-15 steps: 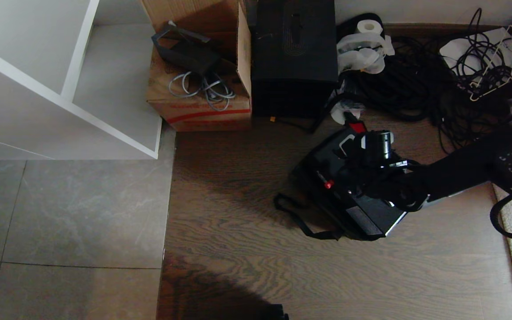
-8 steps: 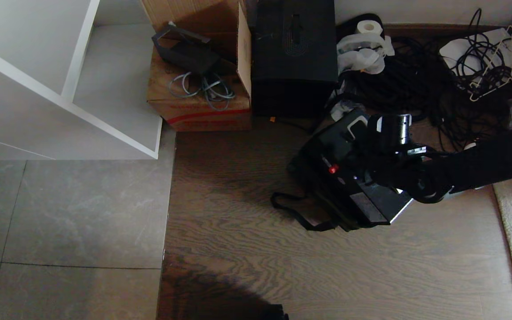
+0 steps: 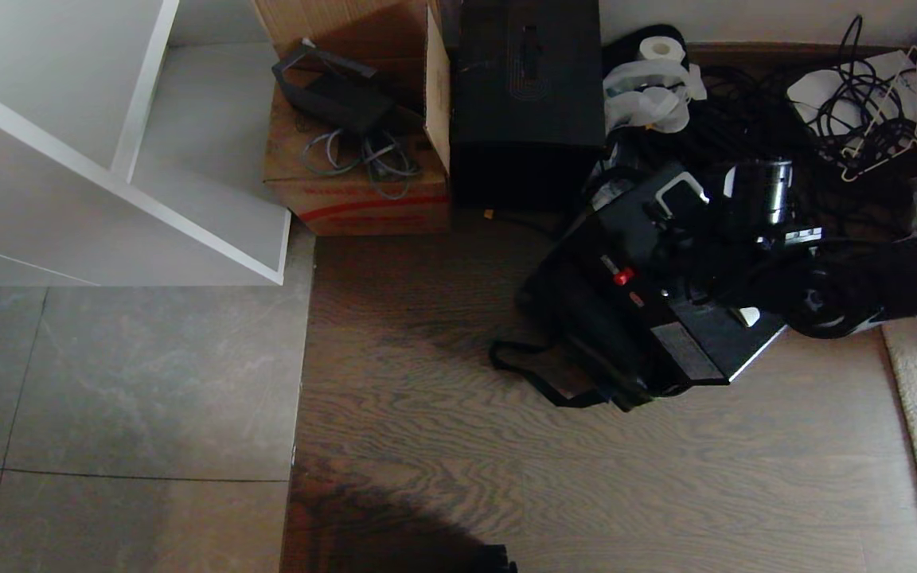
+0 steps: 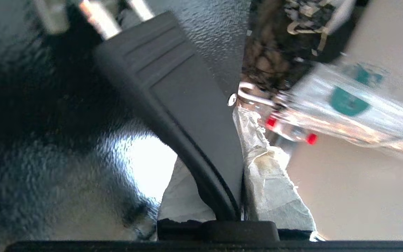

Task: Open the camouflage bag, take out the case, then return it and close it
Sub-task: Lift the black box, then release the handle

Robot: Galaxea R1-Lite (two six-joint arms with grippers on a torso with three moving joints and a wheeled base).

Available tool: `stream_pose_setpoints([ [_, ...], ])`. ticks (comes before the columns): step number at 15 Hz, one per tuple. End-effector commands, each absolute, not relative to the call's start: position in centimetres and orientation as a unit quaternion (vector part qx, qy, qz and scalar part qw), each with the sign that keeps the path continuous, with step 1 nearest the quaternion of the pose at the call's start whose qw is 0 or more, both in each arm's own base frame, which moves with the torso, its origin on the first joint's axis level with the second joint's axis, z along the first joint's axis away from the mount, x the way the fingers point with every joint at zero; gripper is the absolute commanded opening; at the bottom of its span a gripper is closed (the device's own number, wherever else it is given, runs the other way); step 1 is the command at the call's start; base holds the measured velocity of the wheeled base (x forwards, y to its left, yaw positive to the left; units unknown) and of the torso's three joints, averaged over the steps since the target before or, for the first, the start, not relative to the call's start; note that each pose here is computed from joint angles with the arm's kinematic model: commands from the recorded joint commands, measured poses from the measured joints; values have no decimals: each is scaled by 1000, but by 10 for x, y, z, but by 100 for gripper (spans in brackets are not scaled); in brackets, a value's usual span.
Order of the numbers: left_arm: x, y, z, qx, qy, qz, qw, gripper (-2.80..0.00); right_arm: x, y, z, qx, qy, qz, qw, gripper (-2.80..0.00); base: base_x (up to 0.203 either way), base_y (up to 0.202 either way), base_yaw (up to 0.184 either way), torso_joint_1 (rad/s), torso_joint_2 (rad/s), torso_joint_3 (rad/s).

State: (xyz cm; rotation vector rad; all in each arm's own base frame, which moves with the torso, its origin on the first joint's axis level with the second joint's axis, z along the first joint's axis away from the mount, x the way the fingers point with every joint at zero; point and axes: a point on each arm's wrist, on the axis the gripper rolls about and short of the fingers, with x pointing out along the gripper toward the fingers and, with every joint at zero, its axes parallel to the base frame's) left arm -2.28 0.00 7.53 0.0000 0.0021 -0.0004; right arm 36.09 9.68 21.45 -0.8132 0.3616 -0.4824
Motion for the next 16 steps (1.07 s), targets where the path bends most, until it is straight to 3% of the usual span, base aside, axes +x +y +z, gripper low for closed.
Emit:
stream_pose_setpoints([
  [1, -23, 0, 75, 0, 1, -1, 1000, -280, 358, 75, 229, -381, 173, -261, 870, -280, 0, 0, 0, 0, 0, 0],
  [10, -23, 0, 75, 0, 2, 0, 1000, -280, 354, 14, 254, -369, 199, -331, 845, -280, 0, 0, 0, 0, 0, 0],
  [16, -23, 0, 75, 0, 1, 0, 1000, -280, 374, -34, 239, -362, 232, -370, 824, -280, 0, 0, 0, 0, 0, 0],
])
